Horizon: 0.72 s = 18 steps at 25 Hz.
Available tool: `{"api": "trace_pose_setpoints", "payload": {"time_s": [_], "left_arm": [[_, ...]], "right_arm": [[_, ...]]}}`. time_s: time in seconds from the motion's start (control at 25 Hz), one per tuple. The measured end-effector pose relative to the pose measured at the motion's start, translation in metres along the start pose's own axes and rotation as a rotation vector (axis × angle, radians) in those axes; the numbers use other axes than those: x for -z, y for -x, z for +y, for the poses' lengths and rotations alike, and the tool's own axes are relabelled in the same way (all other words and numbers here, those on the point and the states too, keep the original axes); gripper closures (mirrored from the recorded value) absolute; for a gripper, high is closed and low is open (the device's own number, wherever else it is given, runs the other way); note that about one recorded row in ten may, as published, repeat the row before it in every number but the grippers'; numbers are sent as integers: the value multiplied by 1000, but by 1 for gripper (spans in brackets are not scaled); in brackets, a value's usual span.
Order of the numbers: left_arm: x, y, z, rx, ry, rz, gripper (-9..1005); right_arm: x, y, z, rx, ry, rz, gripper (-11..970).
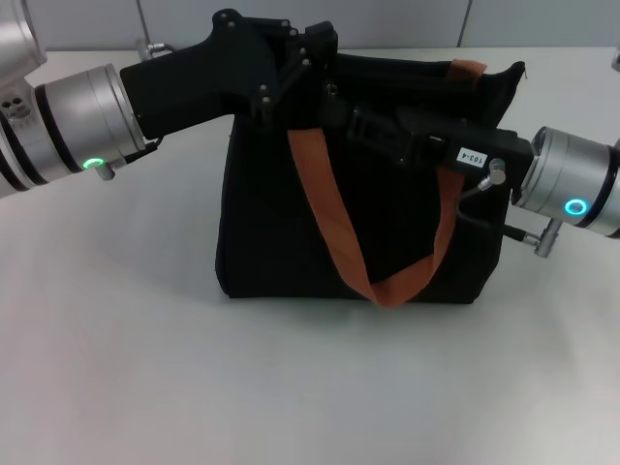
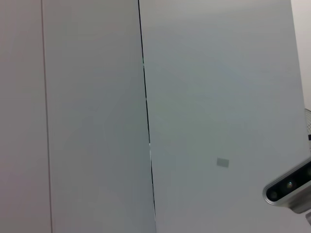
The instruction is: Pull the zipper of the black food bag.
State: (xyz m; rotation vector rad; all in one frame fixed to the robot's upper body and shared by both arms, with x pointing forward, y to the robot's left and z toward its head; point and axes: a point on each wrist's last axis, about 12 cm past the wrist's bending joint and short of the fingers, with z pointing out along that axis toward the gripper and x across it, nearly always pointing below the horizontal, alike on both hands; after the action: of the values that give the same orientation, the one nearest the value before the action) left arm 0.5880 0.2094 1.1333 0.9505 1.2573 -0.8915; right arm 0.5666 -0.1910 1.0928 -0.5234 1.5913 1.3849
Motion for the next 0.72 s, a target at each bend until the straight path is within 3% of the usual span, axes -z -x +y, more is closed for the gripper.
{"api": "trace_pose_setpoints", "payload": {"time_s": [0.72], "left_arm": [[-2,-1,-1,3,-3,-1,948]], "right_arm": [[-4,0,-3,27,-27,-4,802]]}}
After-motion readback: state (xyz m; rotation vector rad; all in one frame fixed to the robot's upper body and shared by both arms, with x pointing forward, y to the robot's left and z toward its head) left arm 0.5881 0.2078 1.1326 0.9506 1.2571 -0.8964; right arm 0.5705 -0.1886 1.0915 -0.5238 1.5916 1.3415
